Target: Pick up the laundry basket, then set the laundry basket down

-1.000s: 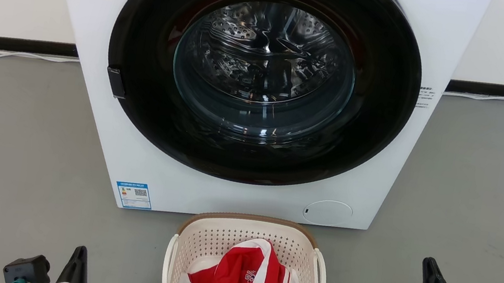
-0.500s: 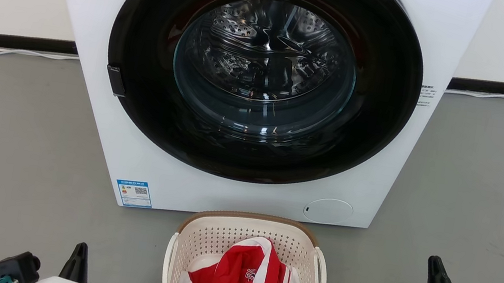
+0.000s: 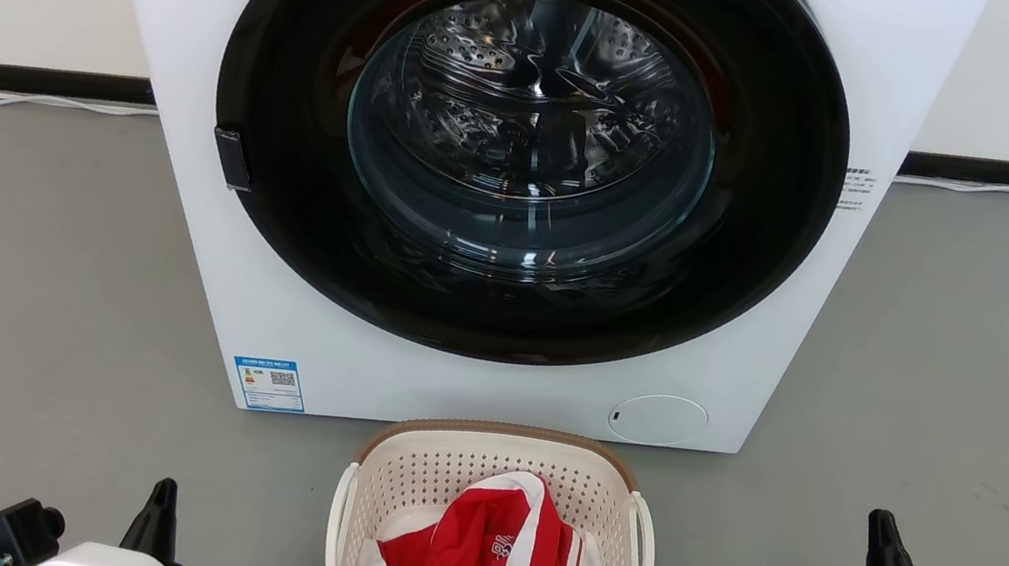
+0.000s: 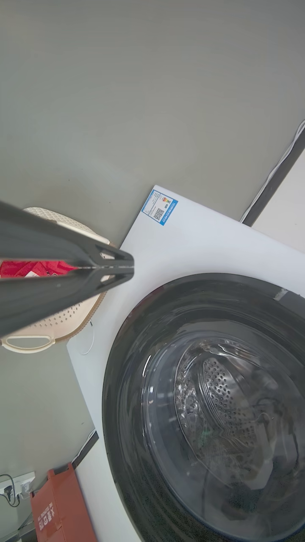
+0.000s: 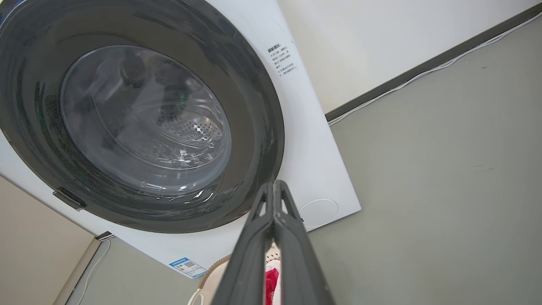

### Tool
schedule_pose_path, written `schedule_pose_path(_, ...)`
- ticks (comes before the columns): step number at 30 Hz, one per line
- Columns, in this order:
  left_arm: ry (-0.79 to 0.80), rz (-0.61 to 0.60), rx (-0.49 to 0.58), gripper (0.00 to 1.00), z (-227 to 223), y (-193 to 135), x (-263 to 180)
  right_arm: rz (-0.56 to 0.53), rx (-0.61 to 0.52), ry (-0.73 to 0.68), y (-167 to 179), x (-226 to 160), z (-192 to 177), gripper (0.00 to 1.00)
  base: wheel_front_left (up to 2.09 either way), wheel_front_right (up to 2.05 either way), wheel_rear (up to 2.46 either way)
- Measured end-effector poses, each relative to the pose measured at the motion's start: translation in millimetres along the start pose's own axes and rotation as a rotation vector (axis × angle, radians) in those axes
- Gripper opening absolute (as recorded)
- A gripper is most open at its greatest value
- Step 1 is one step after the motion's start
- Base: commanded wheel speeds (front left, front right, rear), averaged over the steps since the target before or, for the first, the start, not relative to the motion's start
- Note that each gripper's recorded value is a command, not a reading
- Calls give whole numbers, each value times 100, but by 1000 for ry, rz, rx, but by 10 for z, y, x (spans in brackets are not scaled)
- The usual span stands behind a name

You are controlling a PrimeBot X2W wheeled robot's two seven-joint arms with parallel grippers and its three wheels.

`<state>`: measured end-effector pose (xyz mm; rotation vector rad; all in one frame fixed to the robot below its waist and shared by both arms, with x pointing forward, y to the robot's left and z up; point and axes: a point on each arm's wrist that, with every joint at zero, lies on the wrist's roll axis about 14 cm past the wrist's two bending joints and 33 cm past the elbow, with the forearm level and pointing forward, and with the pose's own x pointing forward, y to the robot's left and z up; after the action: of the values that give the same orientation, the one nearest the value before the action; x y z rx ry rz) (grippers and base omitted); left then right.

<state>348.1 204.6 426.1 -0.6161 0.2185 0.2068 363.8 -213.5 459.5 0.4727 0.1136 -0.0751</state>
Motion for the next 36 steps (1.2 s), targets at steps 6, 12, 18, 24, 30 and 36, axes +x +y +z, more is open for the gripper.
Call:
schedule_pose_path(6,8,0,-57,0,4,-6,8,-7,63,0,-1,5,3,0,0,0,0)
schedule_pose_path(12,16,-5,-123,0,6,-21,13,-13,141,-2,8,10,3,0,0,0,0)
schedule_pose_path(18,25,-13,-188,0,10,-42,20,-15,216,-3,17,20,21,0,0,0,0)
schedule_pose_path(24,34,-24,-253,0,18,-69,27,-21,291,3,9,24,17,0,0,0,0)
schedule_pose_path(30,40,-31,-328,0,33,-89,34,-28,382,2,-2,30,27,0,0,0,0)
schedule_pose_path(36,44,-45,-395,0,51,-123,43,-28,456,-1,7,36,39,0,0,0,0)
